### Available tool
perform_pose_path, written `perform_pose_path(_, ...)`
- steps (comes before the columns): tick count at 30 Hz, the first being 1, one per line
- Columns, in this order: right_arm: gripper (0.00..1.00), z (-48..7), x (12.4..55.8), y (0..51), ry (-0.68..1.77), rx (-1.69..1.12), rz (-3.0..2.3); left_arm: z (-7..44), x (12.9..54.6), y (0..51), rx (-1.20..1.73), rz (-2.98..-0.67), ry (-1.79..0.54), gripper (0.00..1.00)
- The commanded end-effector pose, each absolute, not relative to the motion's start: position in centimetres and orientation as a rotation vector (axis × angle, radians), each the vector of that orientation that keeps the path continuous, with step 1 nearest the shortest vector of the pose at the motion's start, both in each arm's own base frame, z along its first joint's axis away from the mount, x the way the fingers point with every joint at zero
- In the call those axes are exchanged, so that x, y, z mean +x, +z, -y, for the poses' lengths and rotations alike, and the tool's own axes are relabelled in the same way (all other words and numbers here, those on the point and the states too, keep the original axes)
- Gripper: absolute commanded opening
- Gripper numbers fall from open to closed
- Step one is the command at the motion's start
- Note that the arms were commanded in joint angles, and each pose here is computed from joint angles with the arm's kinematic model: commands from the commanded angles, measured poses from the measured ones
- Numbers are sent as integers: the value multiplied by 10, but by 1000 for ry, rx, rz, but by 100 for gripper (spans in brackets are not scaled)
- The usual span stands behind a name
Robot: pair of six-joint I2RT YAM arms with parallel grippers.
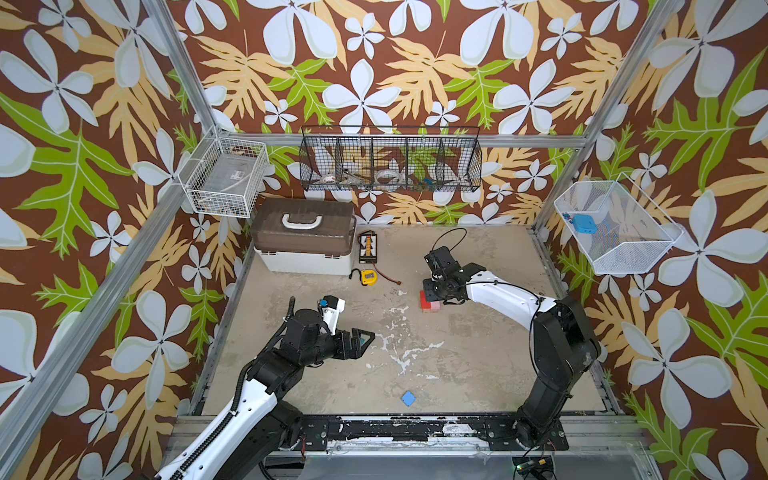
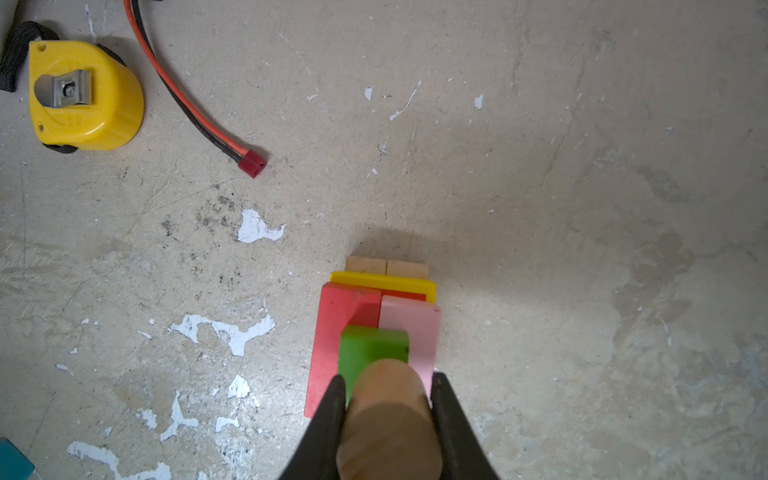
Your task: Build the wood block tower
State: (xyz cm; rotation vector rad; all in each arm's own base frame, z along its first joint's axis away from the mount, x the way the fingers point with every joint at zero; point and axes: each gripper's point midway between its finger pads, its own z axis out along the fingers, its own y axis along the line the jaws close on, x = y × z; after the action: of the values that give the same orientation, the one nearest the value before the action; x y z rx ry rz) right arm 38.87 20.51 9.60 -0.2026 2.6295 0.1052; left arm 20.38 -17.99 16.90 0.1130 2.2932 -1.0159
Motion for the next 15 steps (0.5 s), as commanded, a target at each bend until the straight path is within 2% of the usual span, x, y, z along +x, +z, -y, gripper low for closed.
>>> perform_pose_path(1,17,-207,391,96,115,-203,-2624,182,205,174,116,-2273,-1032,100)
perform_pose_path(15,17,-208,390,94,116,-208,-2634,182,205,174,116,-2272,-1032,100)
